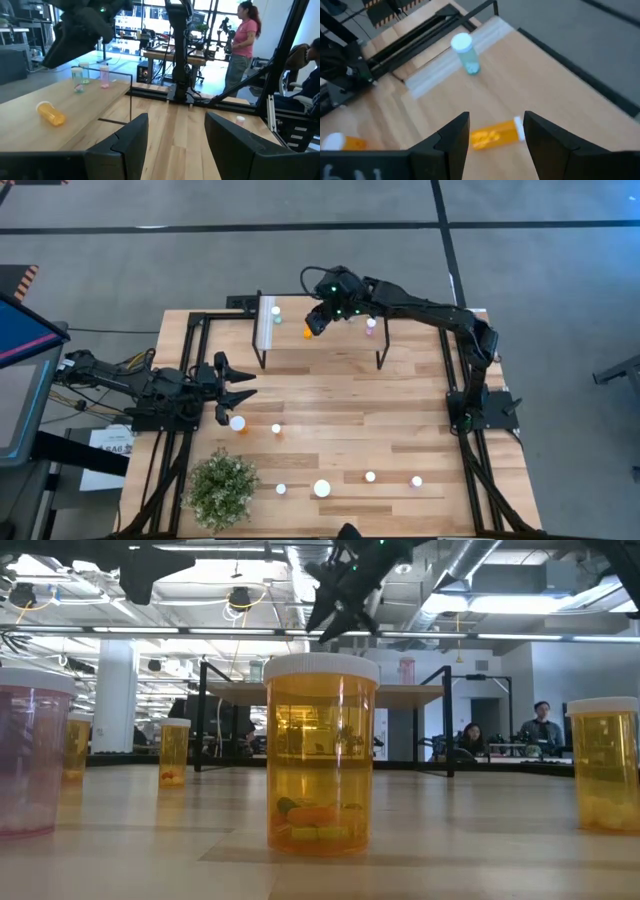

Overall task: Pick and place medicine bottles onto shelf by color
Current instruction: Put the top right small orange bottle on the shelf

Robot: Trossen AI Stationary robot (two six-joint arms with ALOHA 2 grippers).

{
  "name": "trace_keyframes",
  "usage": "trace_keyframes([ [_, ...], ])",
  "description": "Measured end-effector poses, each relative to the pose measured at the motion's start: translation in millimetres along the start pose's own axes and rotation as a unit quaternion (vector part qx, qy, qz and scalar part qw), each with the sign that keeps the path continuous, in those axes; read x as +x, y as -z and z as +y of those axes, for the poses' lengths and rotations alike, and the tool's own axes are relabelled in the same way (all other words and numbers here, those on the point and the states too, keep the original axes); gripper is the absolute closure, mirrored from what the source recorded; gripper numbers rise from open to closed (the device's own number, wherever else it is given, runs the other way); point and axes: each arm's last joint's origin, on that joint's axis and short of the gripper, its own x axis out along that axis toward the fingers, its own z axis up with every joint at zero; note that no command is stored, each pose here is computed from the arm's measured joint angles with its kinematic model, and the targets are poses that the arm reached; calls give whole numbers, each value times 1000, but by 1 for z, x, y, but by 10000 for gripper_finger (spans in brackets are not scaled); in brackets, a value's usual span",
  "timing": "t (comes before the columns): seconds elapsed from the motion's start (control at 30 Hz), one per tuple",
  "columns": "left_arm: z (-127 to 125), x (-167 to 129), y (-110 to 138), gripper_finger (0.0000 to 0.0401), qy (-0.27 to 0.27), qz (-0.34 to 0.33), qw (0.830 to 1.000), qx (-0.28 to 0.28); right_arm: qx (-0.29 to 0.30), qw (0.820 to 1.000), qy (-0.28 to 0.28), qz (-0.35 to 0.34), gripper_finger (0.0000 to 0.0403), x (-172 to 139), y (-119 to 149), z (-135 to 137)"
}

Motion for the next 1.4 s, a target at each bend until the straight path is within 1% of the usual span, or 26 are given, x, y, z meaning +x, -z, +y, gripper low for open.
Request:
trace_keyframes([
  [0.13, 0, 0, 0, 218, 0, -1, 1000, -1, 42, 999, 6, 11, 192, -10, -4, 1],
  [0.27, 0, 0, 0, 218, 0, -1, 1000, -2, 66, 998, 2, 18, 189, -7, -3, 1],
  [0.37, 0, 0, 0, 218, 0, -1, 1000, -3, 80, 997, -7, 13, 186, 1, -2, 6],
  [0.5, 0, 0, 0, 218, 0, 0, 1000, -3, 85, 996, -4, 28, 182, 17, 4, 5],
  [0.67, 0, 0, 0, 218, 0, 0, 1000, -3, 105, 993, 11, 44, 169, 35, 9, -4],
  [0.73, 0, 0, 0, 218, 0, 0, 1000, -3, 109, 993, 17, 50, 161, 36, 10, -7],
  [0.8, 0, 0, 0, 218, 0, 0, 1000, -3, 121, 992, 15, 39, 153, 38, 7, -9],
  [0.9, 0, 0, 0, 218, 0, 0, 1000, -3, 141, 987, 29, 65, 143, 42, 13, -15],
  [0.97, 0, 0, 0, 218, 0, 1, 1000, -3, 145, 987, 27, 60, 139, 41, 12, -15],
  [1.17, 0, 0, 0, 218, 0, 0, 1000, -3, 146, 987, 24, 64, 136, 41, 12, -12],
  [1.3, 0, 0, 0, 218, 0, 1, 1000, -3, 163, 984, 9, 70, 136, 41, 12, -12],
  [1.4, 0, 0, 0, 218, 0, 0, 1000, -3, 165, 984, 5, 72, 136, 41, 13, -10],
])
